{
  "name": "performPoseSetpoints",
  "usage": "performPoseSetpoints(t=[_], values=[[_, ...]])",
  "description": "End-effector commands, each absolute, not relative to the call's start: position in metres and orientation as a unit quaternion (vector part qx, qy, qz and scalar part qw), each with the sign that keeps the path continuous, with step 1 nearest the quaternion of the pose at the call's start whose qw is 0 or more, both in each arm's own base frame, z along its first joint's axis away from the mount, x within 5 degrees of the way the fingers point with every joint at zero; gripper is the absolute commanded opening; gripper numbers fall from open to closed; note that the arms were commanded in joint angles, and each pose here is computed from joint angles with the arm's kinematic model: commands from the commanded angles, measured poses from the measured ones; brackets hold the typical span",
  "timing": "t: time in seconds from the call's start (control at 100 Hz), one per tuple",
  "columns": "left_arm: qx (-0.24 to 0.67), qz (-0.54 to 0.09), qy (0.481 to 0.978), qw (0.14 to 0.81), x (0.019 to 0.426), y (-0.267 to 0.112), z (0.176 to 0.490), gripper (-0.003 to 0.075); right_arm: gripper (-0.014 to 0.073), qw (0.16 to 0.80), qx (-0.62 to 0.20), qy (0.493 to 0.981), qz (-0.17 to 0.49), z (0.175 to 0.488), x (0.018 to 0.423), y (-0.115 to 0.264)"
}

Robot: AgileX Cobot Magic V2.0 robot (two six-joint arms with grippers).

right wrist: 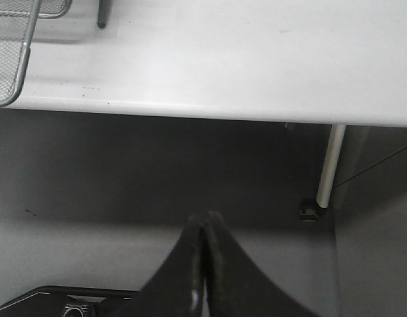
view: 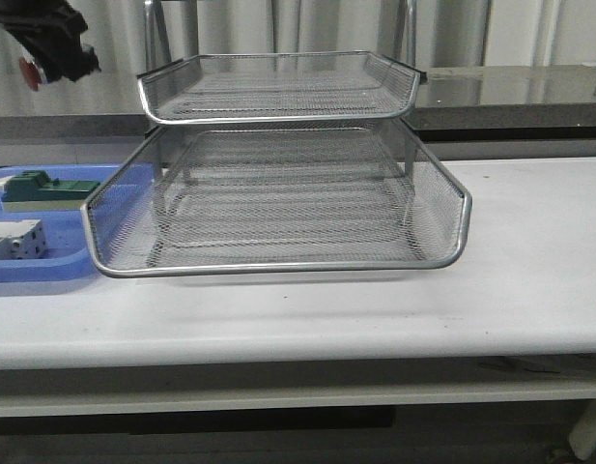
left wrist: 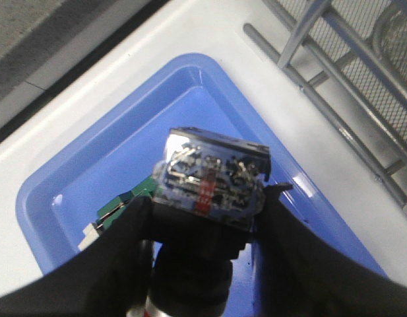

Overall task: Place button on rack with both arms
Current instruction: 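Lift the red push button and carry it over the pulled-out tier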

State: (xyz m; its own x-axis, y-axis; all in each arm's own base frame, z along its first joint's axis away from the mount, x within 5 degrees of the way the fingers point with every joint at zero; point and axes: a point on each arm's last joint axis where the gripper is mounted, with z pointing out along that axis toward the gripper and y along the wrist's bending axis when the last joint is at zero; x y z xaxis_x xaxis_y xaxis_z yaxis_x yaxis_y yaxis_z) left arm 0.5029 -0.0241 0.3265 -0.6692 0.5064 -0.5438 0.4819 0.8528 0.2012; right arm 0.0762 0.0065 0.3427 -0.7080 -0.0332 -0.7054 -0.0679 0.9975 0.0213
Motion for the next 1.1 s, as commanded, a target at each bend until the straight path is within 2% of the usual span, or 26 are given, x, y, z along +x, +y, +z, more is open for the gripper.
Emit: performPoseSetpoints(t=[0.0,0.29,0.55,0.81,1.09], values=[[0.250,0.021,0.897,0.363,0.472,-0.026,0.390,-0.0020,-0.0066,0.417,-0.025,0.908,0.016,0.355,0.079,0.005],[0.249,0.015,0.893,0.374,0.416,-0.033,0.436,-0.0020,-0.0066,0.417,-0.025,0.908,0.016,0.355,0.079,0.005],[0.274,-0.013,0.892,0.359,0.360,-0.052,0.449,-0.0020,-0.0066,0.417,-0.025,0.908,0.016,0.355,0.079,0.005],[0.351,-0.056,0.879,0.319,0.315,-0.105,0.435,-0.0020,-0.0066,0.417,-0.025,0.908,0.016,0.355,0.079,0.005],[0.449,-0.092,0.850,0.259,0.301,-0.183,0.395,-0.0020,-0.0066,0.417,-0.025,0.908,0.016,0.355,0.079,0.005]])
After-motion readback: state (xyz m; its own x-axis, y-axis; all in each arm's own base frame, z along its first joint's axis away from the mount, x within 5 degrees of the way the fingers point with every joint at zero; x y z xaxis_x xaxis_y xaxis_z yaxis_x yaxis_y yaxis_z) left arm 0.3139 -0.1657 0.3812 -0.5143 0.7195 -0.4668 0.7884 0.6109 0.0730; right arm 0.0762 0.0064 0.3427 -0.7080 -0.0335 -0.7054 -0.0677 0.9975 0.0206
